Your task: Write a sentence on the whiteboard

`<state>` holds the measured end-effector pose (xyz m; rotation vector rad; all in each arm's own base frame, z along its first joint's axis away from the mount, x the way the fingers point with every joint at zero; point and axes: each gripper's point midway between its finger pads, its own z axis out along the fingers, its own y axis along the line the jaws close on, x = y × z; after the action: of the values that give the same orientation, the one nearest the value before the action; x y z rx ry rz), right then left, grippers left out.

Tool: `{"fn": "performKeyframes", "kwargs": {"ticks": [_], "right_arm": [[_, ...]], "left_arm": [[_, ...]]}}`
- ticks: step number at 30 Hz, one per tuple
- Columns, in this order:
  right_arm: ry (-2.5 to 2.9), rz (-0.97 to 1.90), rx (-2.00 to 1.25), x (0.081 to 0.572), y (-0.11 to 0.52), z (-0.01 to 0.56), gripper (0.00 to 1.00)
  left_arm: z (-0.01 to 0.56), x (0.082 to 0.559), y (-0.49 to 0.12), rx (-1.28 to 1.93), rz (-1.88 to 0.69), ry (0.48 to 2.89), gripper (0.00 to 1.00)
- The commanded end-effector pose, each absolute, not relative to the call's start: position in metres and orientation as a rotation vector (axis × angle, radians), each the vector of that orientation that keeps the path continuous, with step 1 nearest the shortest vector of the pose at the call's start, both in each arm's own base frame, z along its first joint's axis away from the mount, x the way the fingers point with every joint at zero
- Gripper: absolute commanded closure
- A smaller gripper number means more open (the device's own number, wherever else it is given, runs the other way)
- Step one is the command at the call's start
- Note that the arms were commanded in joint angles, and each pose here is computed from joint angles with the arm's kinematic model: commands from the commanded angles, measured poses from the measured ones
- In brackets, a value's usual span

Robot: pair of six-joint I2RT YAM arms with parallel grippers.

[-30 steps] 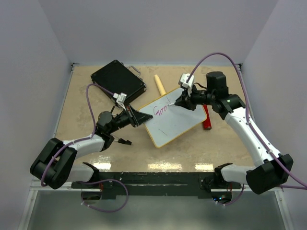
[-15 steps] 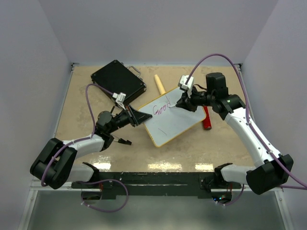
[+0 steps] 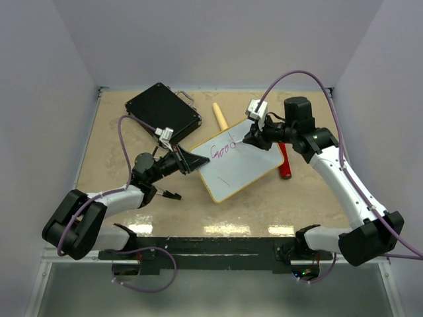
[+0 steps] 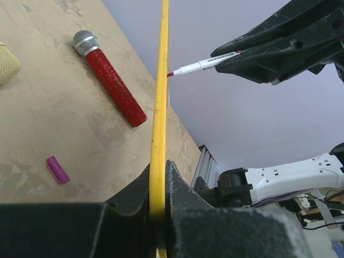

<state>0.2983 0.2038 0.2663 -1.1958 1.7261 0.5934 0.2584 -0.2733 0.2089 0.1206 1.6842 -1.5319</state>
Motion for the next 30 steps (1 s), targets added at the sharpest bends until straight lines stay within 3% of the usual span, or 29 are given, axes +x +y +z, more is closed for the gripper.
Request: {"fn": "performKeyframes", "kwargs": {"ticks": [1, 30], "right_arm": [[1.664, 0.547, -1.165, 0.314, 0.207, 0.292, 1.0], [1.753, 0.567, -1.214, 0.289, 0.196, 0.26, 1.0]], "left_arm": [[0.256, 0.248, -0.273, 0.226, -1.59, 1.466, 1.0], [0.254, 0.252, -0.272, 0.221, -1.576, 1.473, 1.0]]}}
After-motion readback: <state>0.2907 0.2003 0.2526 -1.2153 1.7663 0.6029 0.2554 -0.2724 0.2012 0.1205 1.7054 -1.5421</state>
